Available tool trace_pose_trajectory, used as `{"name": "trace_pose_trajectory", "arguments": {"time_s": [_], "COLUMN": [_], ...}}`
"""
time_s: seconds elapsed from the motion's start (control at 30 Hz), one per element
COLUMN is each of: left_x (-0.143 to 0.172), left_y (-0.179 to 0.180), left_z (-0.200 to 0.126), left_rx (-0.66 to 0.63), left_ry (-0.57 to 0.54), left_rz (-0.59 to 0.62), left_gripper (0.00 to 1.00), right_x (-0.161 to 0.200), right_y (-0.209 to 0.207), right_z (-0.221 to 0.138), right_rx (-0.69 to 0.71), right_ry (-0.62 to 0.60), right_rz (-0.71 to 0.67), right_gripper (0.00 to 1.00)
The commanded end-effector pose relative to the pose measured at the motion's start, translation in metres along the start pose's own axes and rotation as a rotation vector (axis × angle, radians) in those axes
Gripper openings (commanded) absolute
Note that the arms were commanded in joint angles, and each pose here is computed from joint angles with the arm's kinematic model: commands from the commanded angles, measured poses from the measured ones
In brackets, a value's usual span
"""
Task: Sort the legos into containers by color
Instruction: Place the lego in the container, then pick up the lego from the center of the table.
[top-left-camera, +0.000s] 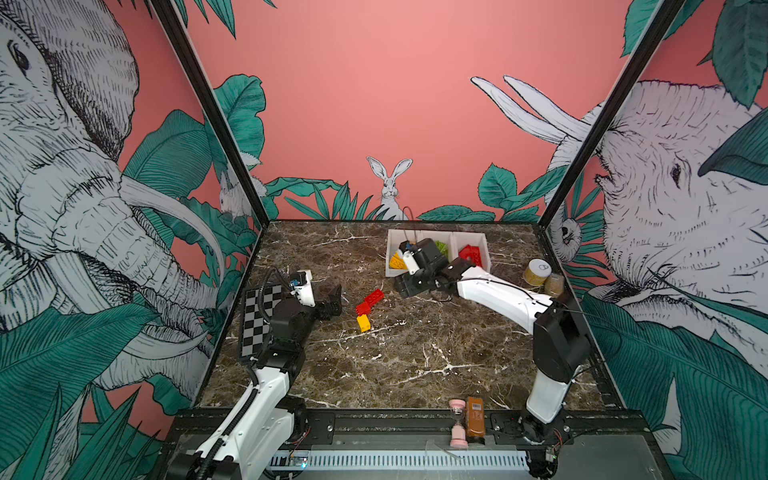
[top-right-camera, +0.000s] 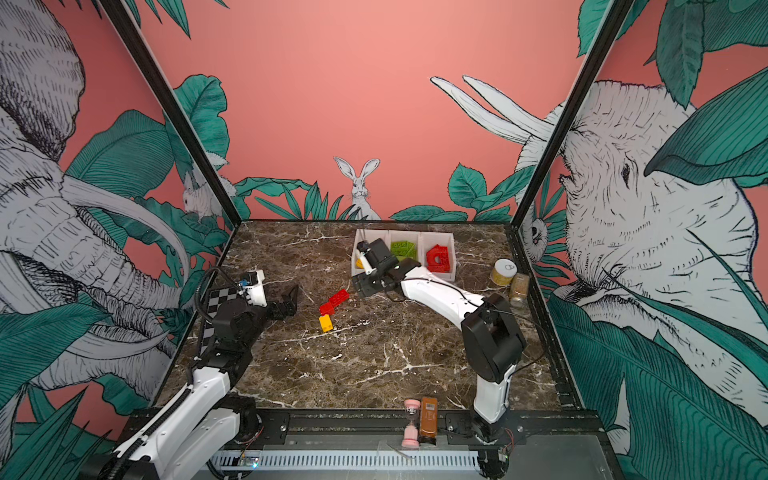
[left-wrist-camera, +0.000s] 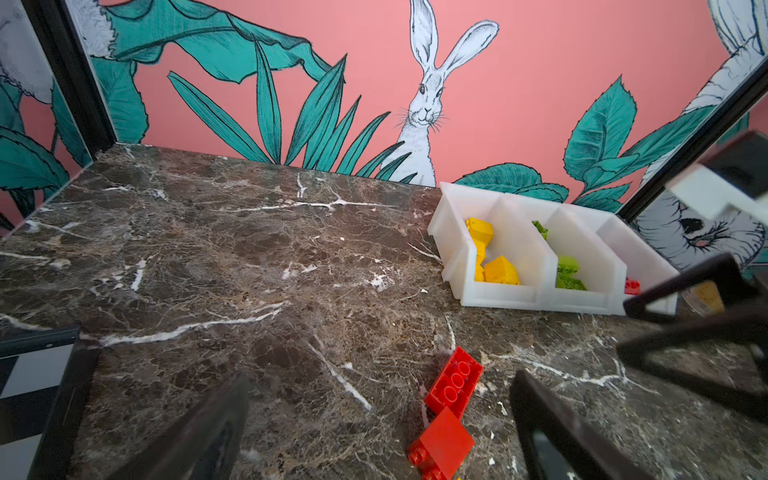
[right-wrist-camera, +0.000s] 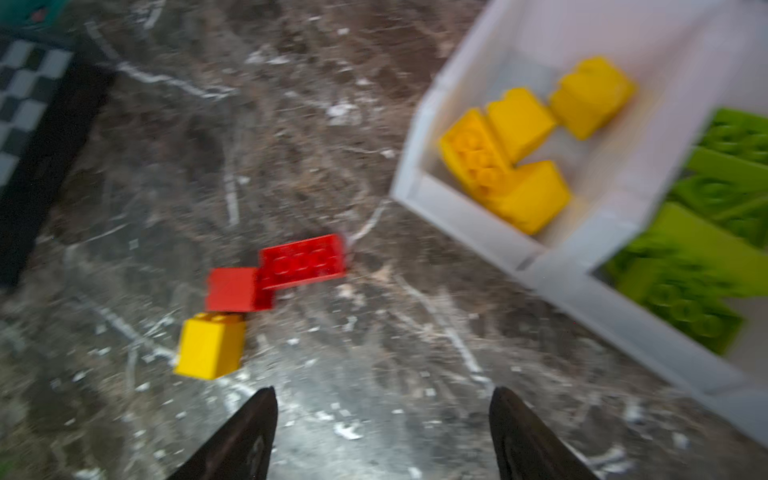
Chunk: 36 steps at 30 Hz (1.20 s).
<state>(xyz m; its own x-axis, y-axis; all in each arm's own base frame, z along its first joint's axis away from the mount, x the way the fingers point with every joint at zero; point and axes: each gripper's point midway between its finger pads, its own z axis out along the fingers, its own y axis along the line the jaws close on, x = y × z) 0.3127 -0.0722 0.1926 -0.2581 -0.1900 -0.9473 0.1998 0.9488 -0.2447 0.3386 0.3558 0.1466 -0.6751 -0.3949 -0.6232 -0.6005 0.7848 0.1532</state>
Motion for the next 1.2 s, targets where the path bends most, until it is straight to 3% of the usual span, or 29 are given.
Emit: {"name": "trace_pose_trajectory", "arguments": {"time_s": [0.0,0.13,0.3,1.17], "left_x": [0.002,-0.003,-0.006,-0.004], "left_y": [0.005,0.002,0.005,0.006], "left_z": [-0.004,-0.008,-0.013,-0.011], "left_rx": [-0.033,-0.02,-0.035,-0.04], "left_ry": [-0.009,-0.028,-0.046,-0.038], "left_rz": [0.002,-0.007,-0.005,-0.005], "left_gripper": [0.99,0.99,0.99,0.99], "right_x": [0.004,0.009,0.014,0.052], "right_y": [0.031,0.067,0.079,0.1], "right_z": [0.013,0.027,0.041,0.102], "right_rx": [-0.03,-0.047,-0.025,-0.012], "right_ry": [-0.015,0.01,0.047,0.166], "right_rz": [0.045,-0.02,-0.077,-0.118], "right_gripper": [0.79,0.78,0.77,0.68]}}
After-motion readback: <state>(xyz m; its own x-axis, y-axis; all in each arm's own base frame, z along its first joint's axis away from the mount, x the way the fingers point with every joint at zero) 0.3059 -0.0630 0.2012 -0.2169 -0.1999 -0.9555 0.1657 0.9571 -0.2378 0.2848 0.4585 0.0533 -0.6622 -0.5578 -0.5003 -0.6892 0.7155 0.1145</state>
